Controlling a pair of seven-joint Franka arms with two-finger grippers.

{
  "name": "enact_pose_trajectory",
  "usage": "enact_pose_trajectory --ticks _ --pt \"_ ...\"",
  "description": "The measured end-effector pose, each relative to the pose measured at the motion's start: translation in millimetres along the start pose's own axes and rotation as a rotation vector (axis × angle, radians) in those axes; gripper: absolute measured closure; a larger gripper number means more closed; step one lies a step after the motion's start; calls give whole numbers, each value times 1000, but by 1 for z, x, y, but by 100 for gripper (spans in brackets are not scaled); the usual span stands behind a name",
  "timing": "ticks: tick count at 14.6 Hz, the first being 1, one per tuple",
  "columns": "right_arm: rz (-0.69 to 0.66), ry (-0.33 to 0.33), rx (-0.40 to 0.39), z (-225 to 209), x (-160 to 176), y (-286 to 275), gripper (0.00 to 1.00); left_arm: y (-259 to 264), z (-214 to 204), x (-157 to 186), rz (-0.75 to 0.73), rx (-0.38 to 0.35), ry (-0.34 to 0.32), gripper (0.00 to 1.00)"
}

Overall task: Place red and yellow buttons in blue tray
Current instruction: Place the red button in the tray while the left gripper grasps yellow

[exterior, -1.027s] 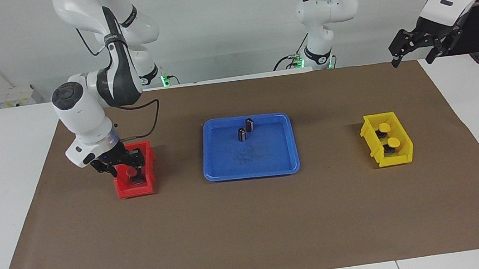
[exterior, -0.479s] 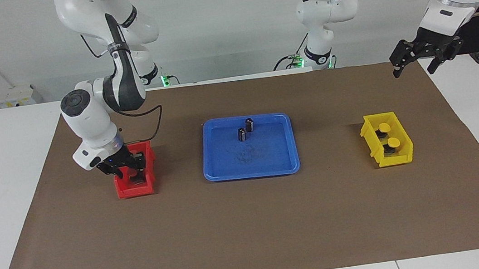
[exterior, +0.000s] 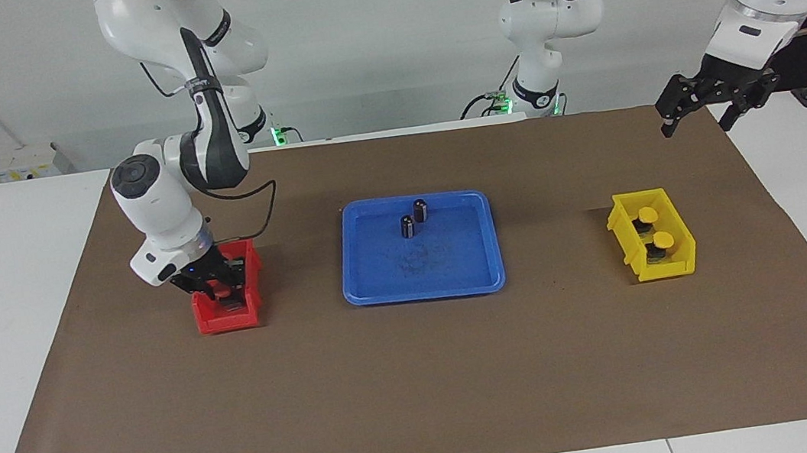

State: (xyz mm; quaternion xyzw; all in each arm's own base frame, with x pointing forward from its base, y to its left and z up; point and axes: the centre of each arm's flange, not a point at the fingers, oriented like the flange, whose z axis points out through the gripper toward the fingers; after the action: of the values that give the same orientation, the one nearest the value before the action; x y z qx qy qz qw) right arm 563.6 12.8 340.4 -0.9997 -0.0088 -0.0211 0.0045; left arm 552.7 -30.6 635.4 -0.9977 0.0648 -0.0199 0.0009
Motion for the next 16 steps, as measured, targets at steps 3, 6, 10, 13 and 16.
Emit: enact_pose_trajectory --ticks 3,6,10,13,16 --pt "-6 -29 -1 -11 2 1 59 0 -2 2 0 1 19 0" --pt "-17 -78 0 -64 23 6 59 0 1 9 0 5 48 0" --pt "-27 -76 9 -142 51 -31 59 1 56 42 3 14 44 0" --pt "51 -36 20 -148 60 -135 59 1 120 65 3 21 25 8" --pt "135 -1 44 -125 43 -250 59 -6 167 69 -11 27 40 22"
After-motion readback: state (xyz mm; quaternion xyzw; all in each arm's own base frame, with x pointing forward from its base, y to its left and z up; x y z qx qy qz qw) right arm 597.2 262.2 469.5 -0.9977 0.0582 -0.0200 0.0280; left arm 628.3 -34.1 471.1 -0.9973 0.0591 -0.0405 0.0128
